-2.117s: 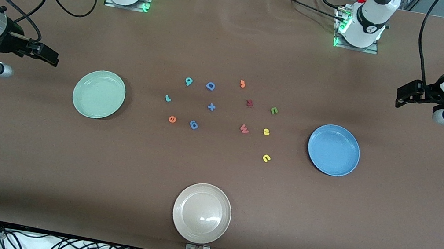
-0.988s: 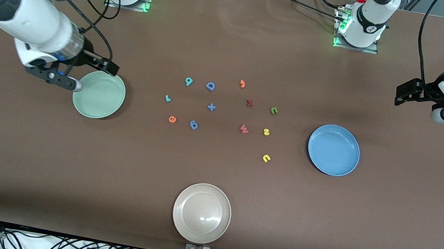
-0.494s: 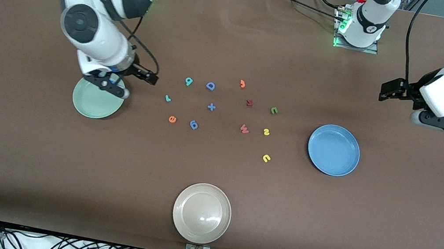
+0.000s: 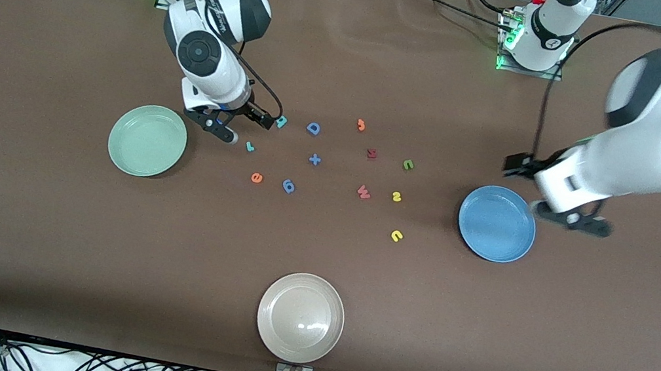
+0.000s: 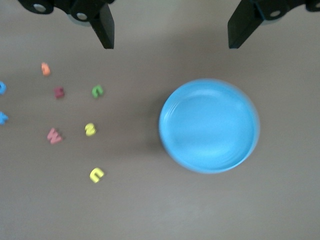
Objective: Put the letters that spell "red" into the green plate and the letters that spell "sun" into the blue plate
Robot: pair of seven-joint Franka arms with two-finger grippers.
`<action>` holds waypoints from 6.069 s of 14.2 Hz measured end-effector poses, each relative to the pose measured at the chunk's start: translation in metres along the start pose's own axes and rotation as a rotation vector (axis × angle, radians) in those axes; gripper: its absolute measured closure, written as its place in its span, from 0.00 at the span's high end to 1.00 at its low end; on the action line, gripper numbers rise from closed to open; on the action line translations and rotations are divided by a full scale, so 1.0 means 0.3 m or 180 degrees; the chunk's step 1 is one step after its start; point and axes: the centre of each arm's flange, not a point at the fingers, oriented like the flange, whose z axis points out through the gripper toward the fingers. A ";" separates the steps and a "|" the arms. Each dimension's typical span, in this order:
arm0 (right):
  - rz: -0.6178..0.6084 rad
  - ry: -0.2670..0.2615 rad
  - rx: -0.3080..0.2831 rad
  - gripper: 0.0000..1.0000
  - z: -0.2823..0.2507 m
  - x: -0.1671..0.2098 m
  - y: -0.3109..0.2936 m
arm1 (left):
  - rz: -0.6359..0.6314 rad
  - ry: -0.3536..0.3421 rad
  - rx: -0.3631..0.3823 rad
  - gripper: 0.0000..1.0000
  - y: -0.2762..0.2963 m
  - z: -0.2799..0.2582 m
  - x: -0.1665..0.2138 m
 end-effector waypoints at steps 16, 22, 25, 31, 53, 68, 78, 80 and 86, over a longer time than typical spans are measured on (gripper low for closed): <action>0.0326 -0.0218 0.0031 0.85 0.295 -0.065 -0.091 | 0.0393 0.0769 -0.0077 1.00 0.335 0.734 0.310; 0.0335 -0.0243 0.0020 0.76 0.328 -0.063 -0.090 | 0.0429 0.0802 -0.0078 0.97 0.361 0.834 0.317; 0.0335 -0.0242 0.0021 0.62 0.328 -0.063 -0.091 | 0.0453 0.0790 -0.0069 0.68 0.377 0.844 0.310; 0.0334 -0.0231 0.0042 0.16 0.321 -0.060 -0.096 | 0.0492 0.0777 -0.0060 0.44 0.403 0.858 0.301; 0.0334 -0.0254 0.0021 0.46 0.334 -0.060 -0.098 | 0.0343 0.0480 0.0097 0.31 0.285 0.599 0.284; 0.0317 -0.0292 -0.0268 0.15 0.092 0.061 -0.014 | 0.0144 -0.0199 0.0431 0.50 -0.161 0.692 0.152; -0.0579 -0.0554 -0.0319 0.01 -0.106 0.517 0.583 | -0.0108 0.0001 0.0339 1.00 0.429 0.709 0.084; -0.0700 -0.0538 -0.0295 0.01 -0.063 0.556 0.649 | -0.0262 0.0079 0.0304 1.00 0.474 0.743 0.105; -0.1001 -0.0225 -0.0258 0.01 0.147 0.619 0.757 | -0.0678 0.0305 0.0156 1.00 0.542 0.874 0.136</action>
